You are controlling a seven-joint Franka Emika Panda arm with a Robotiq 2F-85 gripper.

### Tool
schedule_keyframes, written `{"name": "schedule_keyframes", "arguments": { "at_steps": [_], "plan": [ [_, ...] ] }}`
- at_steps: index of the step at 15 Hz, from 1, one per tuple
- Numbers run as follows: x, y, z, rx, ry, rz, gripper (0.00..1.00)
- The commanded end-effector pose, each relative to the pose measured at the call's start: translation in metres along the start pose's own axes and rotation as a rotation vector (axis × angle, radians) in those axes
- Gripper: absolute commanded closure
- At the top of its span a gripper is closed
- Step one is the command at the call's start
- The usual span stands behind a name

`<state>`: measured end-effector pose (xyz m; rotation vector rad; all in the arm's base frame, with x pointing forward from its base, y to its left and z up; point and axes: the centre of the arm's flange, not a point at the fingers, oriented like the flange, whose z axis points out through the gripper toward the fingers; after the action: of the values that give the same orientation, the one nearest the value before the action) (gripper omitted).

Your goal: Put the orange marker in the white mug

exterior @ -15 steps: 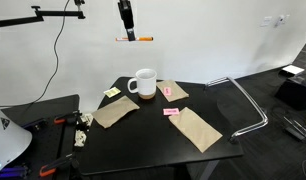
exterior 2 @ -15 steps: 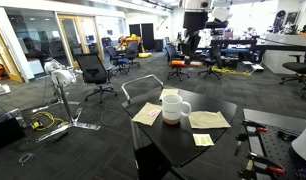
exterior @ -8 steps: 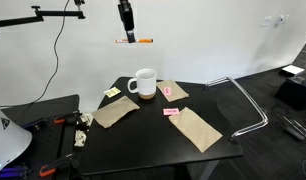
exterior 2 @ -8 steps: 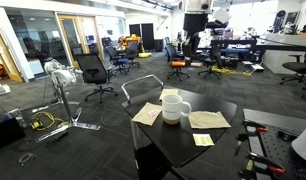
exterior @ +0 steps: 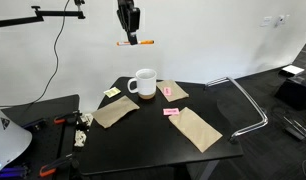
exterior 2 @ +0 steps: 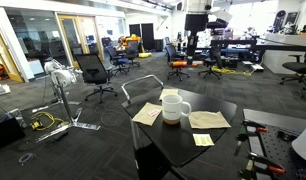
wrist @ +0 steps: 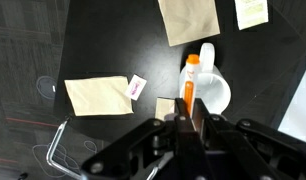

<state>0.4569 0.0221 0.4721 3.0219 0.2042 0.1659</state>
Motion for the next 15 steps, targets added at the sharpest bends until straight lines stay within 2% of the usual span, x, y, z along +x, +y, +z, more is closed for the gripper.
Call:
{"name": "schedule_keyframes", "arguments": {
  "at_steps": [1, 9, 15],
  "plan": [
    [-0.003, 0.006, -0.010, -0.005, -0.025, -0.152, 0.97],
    [0.001, -0.004, -0.026, -0.089, -0.093, -0.463, 0.97],
    [0.009, -0.032, -0.027, -0.183, -0.138, -0.700, 0.97]
  ]
}}
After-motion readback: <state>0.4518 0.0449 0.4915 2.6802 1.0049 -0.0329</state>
